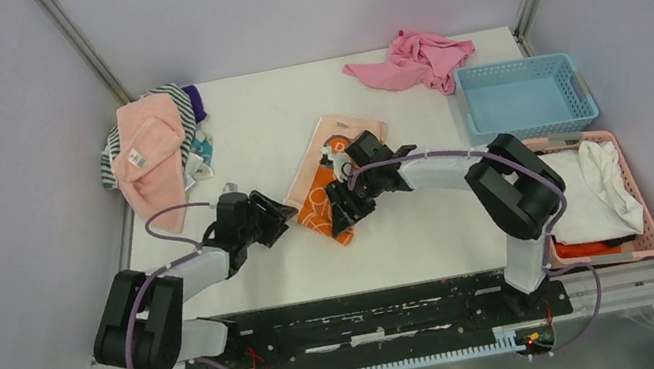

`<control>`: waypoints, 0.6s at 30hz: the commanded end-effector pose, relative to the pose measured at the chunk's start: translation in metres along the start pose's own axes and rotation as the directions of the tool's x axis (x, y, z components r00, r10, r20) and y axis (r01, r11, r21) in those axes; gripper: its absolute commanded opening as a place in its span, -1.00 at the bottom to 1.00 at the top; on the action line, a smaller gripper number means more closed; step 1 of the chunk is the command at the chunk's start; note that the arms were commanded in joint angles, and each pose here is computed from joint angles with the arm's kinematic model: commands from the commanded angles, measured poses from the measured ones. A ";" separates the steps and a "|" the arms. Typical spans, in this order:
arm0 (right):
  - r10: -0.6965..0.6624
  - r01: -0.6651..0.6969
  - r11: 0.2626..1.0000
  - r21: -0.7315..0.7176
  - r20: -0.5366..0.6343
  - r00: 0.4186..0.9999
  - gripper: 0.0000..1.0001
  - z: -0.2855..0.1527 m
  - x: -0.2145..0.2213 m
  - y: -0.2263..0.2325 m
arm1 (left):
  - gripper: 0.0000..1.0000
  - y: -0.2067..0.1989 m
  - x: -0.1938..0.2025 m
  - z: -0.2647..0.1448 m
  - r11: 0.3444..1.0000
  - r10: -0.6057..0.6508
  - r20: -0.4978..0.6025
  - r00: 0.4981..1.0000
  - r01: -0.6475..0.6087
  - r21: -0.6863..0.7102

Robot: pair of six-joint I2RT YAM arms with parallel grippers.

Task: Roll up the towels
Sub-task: Roll the towel at the center of the board.

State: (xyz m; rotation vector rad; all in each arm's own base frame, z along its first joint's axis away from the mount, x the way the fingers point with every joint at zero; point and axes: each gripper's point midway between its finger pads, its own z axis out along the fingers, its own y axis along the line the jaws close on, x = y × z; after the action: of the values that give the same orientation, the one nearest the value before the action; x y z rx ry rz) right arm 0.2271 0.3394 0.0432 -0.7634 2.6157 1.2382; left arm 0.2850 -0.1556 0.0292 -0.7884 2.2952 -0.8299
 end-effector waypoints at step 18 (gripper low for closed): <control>-0.655 0.545 0.568 0.617 -0.062 0.753 0.25 0.000 -0.013 -0.009 | 0.22 0.037 0.012 0.007 0.988 -0.062 -0.036 0.997 0.056 -0.146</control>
State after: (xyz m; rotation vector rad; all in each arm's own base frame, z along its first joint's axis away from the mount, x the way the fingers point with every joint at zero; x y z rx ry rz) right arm 0.2231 0.3299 0.0279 -1.2023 2.2256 0.3309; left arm 0.2921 -0.1587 0.0290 -0.8128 2.2859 -0.8454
